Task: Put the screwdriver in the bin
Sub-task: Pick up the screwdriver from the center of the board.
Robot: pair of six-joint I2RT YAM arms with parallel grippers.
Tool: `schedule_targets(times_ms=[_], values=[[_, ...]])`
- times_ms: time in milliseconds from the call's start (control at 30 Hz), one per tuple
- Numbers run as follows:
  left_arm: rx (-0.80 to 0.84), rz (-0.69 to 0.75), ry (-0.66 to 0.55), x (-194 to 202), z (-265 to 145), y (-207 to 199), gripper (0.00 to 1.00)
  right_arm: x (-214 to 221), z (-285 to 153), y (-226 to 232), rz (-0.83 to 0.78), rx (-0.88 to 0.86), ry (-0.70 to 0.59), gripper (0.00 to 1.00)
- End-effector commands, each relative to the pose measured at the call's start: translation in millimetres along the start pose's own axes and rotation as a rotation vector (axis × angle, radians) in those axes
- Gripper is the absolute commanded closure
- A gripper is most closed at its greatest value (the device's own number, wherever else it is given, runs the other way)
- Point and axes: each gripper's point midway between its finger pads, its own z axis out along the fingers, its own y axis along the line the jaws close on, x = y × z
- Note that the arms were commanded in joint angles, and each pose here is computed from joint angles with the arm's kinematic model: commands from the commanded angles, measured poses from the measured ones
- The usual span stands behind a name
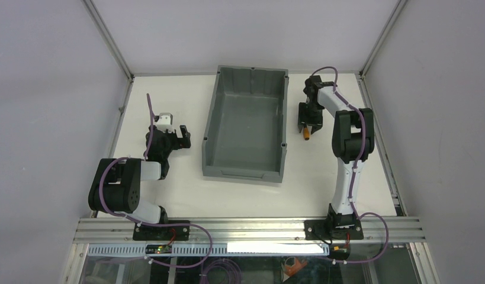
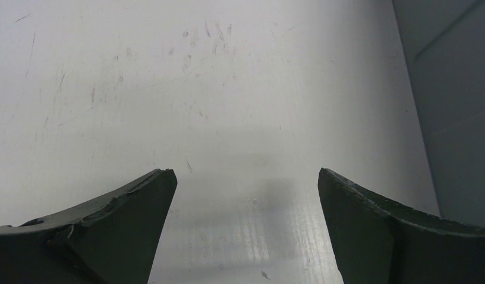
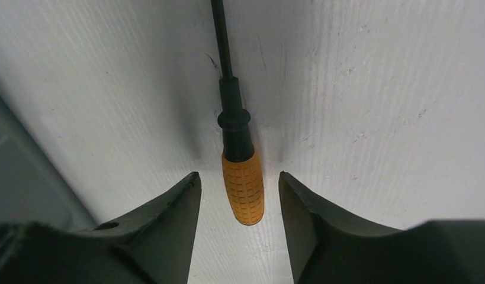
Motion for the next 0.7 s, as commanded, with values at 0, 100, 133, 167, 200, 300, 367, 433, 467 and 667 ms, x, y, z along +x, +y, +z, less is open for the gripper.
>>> schedule_targets(times_ms=[0,100,133,167,200,300,367,433,467,667], values=[[0.025,0.012,-0.088,-26,5,-3,0.01,-5,6,-3,0.008,0.0,-0.01,0.52],[0.024,0.012,-0.089,-26,5,-3,0.01,-5,7,-4,0.008,0.004,-0.007,0.57],[0.024,0.012,-0.087,-25,5,-3,0.01,-5,8,-4,0.006,0.007,-0.007,0.58],[0.025,0.012,-0.088,-25,5,-3,0.01,-4,9,-5,0.005,0.009,-0.004,0.6],[0.024,0.012,-0.087,-25,5,-3,0.01,-5,9,-5,0.004,0.011,-0.006,0.61],[0.024,0.012,-0.088,-25,4,-3,0.01,-4,11,-6,0.003,0.017,-0.003,0.66],[0.024,0.012,-0.088,-25,5,-3,0.01,-4,12,-6,0.002,0.02,-0.002,0.71],[0.024,0.012,-0.087,-25,5,-3,0.01,-5,12,-7,0.002,0.025,-0.003,0.77],[0.024,0.011,-0.088,-25,4,-3,0.01,-5,12,-8,0.002,0.026,-0.003,0.79],[0.024,0.012,-0.088,-25,5,-3,0.01,-9,-2,-3,0.005,-0.003,-0.032,0.9]])
